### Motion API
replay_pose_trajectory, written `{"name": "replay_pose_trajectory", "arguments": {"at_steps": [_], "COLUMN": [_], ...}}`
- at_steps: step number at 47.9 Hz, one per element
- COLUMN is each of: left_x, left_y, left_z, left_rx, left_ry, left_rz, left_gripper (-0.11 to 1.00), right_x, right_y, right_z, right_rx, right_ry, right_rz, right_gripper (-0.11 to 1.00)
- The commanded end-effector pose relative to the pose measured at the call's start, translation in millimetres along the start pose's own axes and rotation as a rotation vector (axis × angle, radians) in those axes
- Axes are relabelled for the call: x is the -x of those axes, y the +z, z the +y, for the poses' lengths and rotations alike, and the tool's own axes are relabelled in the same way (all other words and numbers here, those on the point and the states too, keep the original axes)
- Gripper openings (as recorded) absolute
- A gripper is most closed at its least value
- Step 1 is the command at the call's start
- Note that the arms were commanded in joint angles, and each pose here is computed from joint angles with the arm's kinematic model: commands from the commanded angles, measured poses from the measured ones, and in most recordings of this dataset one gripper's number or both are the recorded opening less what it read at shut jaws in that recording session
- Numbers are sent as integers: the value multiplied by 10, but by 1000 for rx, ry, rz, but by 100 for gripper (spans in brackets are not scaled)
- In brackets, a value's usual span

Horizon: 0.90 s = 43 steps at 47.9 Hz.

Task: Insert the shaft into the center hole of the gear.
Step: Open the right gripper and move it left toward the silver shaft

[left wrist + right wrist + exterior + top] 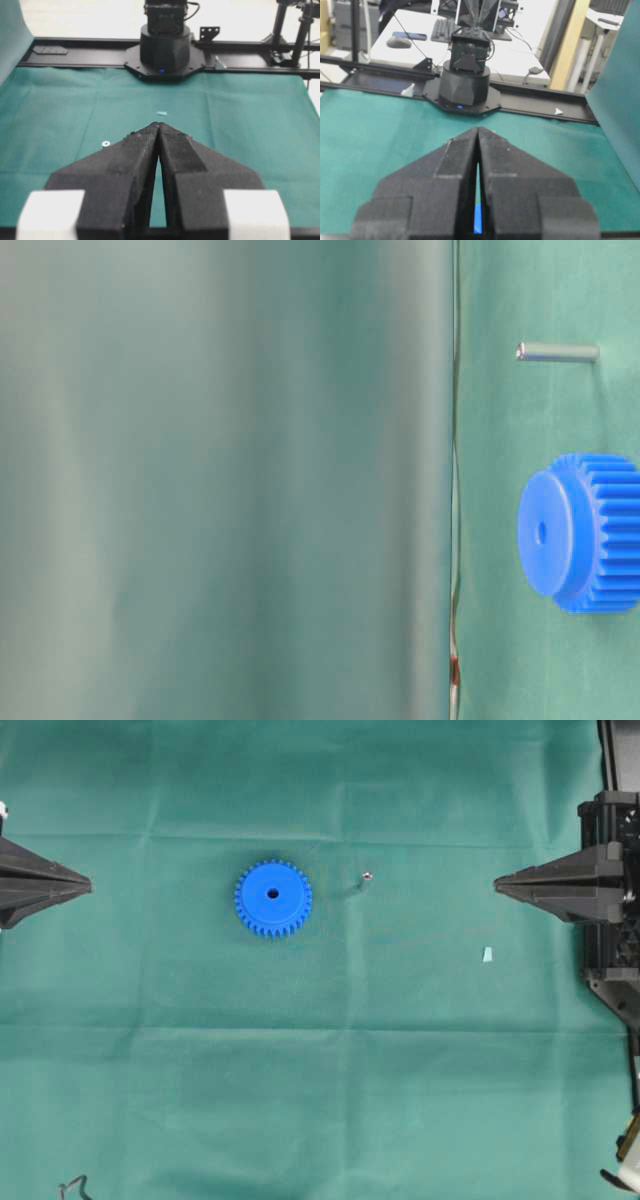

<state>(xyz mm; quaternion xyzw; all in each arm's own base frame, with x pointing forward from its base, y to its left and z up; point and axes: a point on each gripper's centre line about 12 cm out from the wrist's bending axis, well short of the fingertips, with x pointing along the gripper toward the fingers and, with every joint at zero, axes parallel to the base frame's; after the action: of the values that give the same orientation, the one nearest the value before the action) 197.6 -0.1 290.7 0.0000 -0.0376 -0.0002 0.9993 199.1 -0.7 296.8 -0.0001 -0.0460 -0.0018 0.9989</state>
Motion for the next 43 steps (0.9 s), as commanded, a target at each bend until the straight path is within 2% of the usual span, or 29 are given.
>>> {"name": "replay_pose_trajectory", "arguments": {"at_steps": [1, 9, 17, 33, 38, 43], "left_x": [-38, -35, -38, -49, -49, -49], "left_y": [88, 49, 46, 26, 24, 24], "left_z": [-6, -5, -5, -5, -5, -5], "left_rx": [-1, 2, -1, 0, -1, 0], "left_ry": [-4, -3, -4, -3, -4, -3], "left_rz": [15, 54, 55, 66, 68, 68], "left_gripper": [0, 0, 0, 0, 0, 0], "right_x": [-18, -67, -128, -415, -508, -595], "right_y": [34, 16, -23, -458, -588, -709], "right_z": [-1, -18, -28, -236, -290, -364], "right_rx": [-3, -16, -30, -103, -107, -118], "right_ry": [0, -10, -17, -119, -139, -168], "right_rz": [-3, 86, 118, 288, 336, 382], "right_gripper": [3, 3, 3, 3, 11, 30]}}
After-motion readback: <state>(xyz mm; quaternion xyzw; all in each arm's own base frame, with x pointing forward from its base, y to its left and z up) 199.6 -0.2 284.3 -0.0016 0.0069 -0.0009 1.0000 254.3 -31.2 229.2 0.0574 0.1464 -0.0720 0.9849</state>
